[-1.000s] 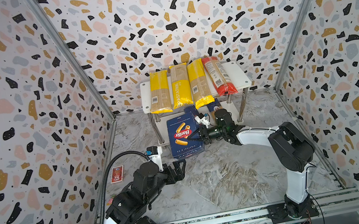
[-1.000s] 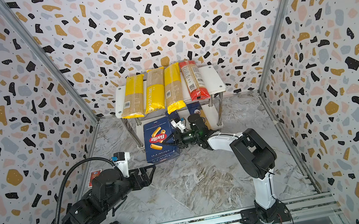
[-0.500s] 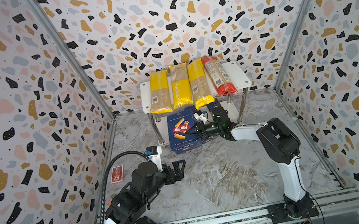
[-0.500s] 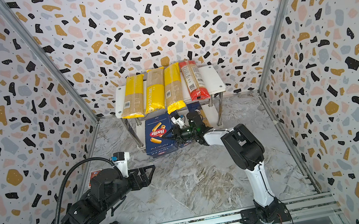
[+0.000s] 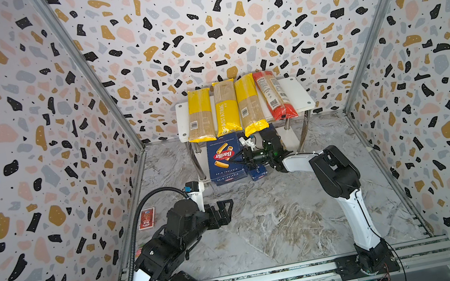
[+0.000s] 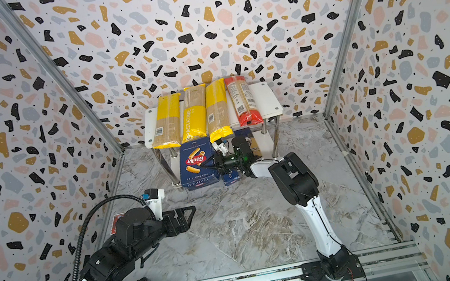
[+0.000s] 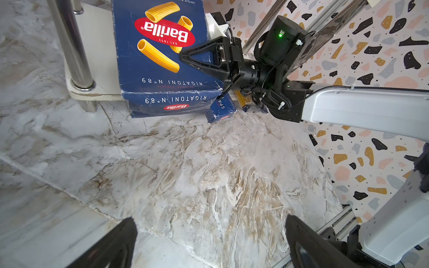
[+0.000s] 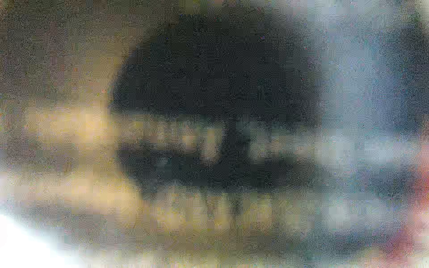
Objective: Arrange pasta packages on shelves
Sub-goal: Place the pasta box on the shelf.
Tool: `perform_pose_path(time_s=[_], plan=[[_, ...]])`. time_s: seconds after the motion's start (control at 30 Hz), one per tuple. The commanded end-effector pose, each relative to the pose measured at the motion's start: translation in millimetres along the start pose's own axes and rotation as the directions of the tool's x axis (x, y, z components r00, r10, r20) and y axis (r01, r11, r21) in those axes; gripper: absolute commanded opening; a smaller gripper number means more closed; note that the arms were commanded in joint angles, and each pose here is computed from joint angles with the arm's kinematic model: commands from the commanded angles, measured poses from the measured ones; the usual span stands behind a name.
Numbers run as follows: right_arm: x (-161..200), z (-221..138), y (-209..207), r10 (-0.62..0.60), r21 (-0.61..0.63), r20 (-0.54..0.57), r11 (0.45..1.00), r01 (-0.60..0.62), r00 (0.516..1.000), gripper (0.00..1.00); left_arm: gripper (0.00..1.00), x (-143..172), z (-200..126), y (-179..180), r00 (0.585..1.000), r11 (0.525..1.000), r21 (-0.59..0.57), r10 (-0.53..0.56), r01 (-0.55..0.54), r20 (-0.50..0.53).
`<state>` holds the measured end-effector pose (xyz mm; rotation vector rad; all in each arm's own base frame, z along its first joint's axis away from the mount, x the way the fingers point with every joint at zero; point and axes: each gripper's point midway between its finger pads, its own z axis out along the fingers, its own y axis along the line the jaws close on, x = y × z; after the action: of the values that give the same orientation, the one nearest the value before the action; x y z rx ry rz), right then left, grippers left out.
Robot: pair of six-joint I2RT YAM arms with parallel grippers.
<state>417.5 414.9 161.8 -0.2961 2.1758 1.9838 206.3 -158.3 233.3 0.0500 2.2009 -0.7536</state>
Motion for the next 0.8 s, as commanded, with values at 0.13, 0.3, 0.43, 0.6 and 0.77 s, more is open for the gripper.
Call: perform_pose_path(time_s=[0.13, 0.3, 0.43, 0.6, 0.77], plan=[[-34, -6, 79, -0.265, -0.109, 0.057, 0.957, 0.270, 0.963, 0.46, 0.99, -5, 4, -5, 1.000, 0.999, 0.039, 0.010, -0.011, 0.014], [-39, 0, 70, -0.253, -0.081, 0.052, 0.963, 0.257, 0.966, 0.49, 0.99, -3, 4, -3, 1.000, 0.999, 0.041, 0.009, -0.009, 0.009], [-45, 5, 63, -0.246, -0.062, 0.058, 0.966, 0.249, 0.968, 0.49, 0.99, -3, 3, -1, 1.000, 0.999, 0.038, 0.009, -0.009, 0.011], [-51, 14, 61, -0.246, -0.052, 0.046, 0.967, 0.249, 0.968, 0.50, 0.99, -2, 2, 1, 1.000, 0.999, 0.036, 0.007, -0.007, 0.009], [-55, 21, 59, -0.245, -0.039, 0.035, 0.968, 0.247, 0.969, 0.50, 0.99, 0, 2, 4, 1.000, 0.999, 0.035, 0.005, -0.005, 0.009]])
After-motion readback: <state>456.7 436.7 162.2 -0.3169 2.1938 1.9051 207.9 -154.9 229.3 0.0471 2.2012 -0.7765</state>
